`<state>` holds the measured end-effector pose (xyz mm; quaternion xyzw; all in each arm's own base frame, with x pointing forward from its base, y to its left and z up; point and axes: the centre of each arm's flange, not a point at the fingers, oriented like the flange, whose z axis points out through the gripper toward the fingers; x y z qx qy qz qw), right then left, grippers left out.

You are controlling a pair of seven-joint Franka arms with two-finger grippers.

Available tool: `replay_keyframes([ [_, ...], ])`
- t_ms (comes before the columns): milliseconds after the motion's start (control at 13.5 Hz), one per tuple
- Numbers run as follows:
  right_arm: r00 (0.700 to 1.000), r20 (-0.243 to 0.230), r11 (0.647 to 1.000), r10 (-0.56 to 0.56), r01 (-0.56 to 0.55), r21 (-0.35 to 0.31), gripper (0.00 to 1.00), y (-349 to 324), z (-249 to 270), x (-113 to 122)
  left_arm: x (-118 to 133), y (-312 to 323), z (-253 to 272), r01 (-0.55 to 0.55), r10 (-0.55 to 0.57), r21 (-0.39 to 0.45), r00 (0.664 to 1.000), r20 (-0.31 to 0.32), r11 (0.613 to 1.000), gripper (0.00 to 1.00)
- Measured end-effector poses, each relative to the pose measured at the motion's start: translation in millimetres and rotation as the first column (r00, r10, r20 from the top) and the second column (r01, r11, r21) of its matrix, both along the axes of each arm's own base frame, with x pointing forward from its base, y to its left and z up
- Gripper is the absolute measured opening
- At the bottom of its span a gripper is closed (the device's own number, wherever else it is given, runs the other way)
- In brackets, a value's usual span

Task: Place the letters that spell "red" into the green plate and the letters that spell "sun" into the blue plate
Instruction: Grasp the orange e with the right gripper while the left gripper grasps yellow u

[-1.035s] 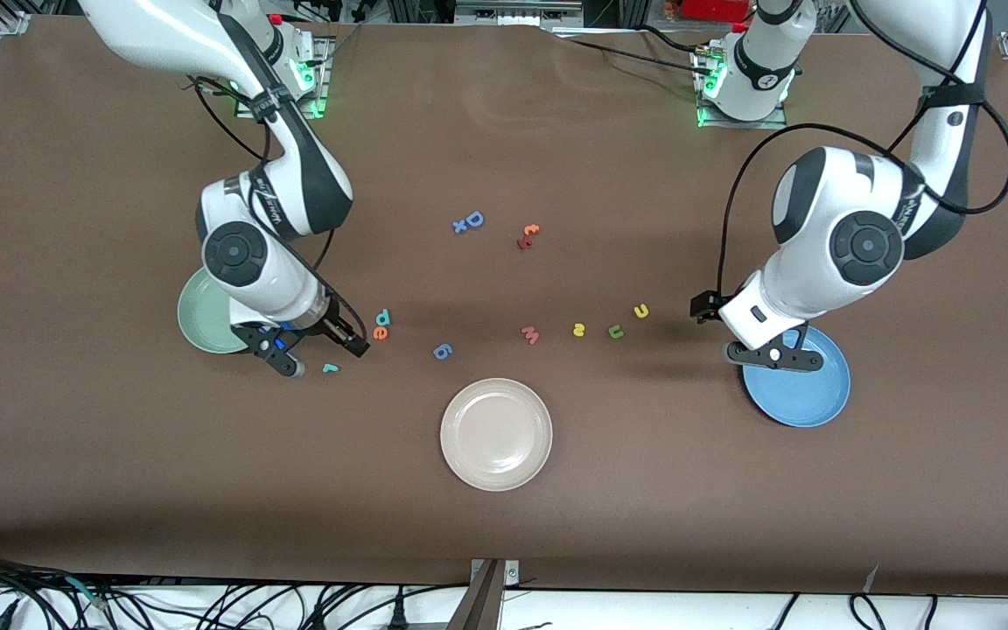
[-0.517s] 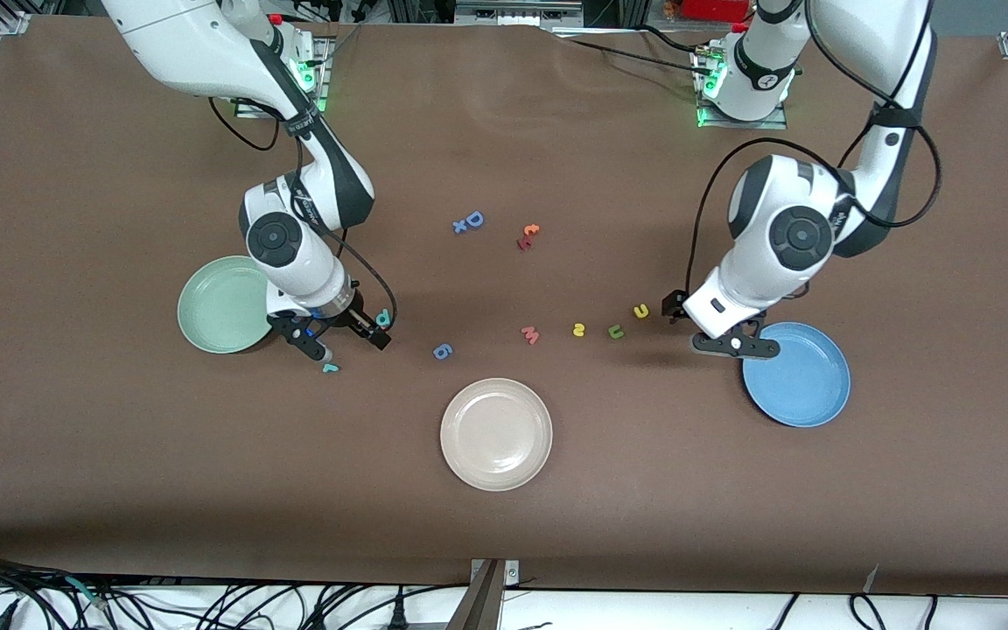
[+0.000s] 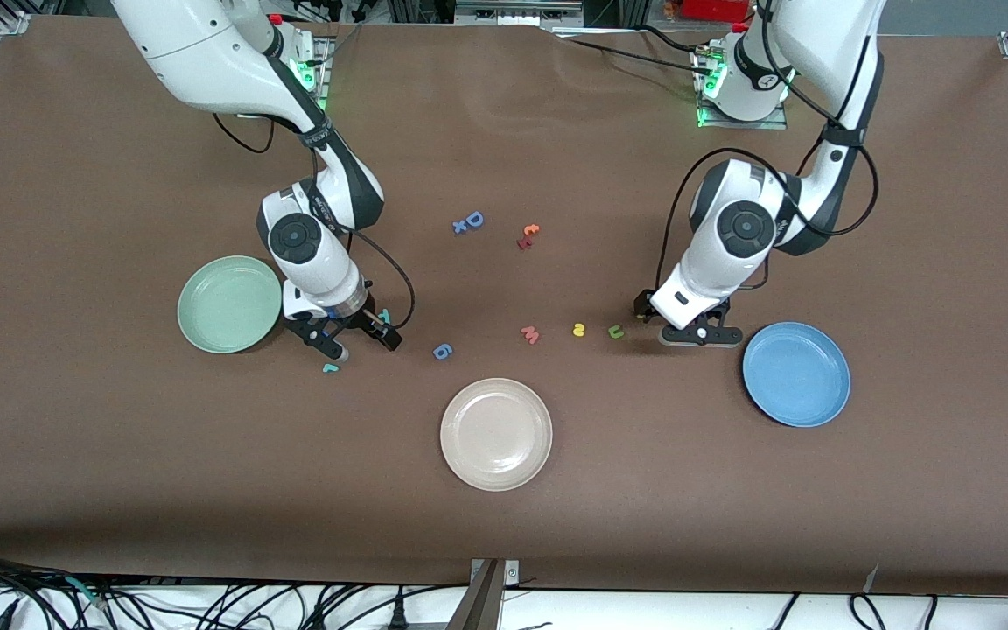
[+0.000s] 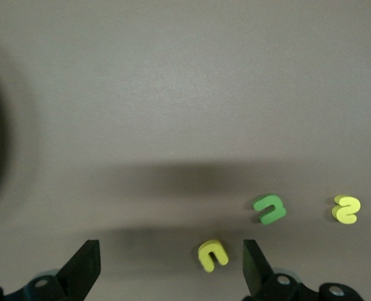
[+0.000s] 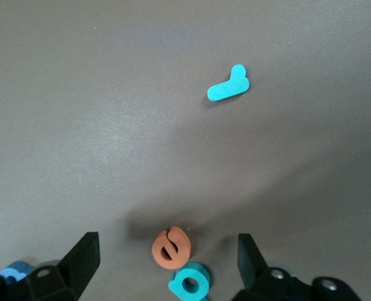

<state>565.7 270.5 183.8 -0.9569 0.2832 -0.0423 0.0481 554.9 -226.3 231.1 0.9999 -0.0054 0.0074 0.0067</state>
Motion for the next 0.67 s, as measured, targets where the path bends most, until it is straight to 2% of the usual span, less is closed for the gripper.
replay_keyframes([
  [74,1.000,-0.001,1.000,0.001,-0.001,-0.001,0.95,0.0,-1.7,-0.3,0.2,-1.4,-6.7,0.001,-0.001,0.000,1.000,0.008,1.000,1.00],
  [148,1.000,-0.003,1.000,0.001,-0.001,-0.001,0.88,0.0,-3.1,-0.6,-0.3,-2.9,-13.6,0.003,-0.003,0.000,1.000,0.014,1.000,1.00],
  [444,1.000,-0.008,1.000,0.001,-0.001,-0.003,0.83,0.0,-7.1,-1.6,-9.9,-8.1,-38.8,0.003,-0.003,0.006,1.000,0.021,1.000,1.00],
  [517,1.000,-0.008,1.000,0.001,-0.001,-0.003,0.77,0.0,-7.2,-1.6,-13.0,-8.4,-44.7,0.001,-0.001,0.009,1.000,0.018,1.000,1.00],
  [665,1.000,-0.008,1.000,0.001,-0.001,-0.003,0.75,0.0,-7.4,-1.7,-19.1,-15.7,-54.5,-0.017,0.017,0.012,1.000,0.013,1.000,1.00],
])
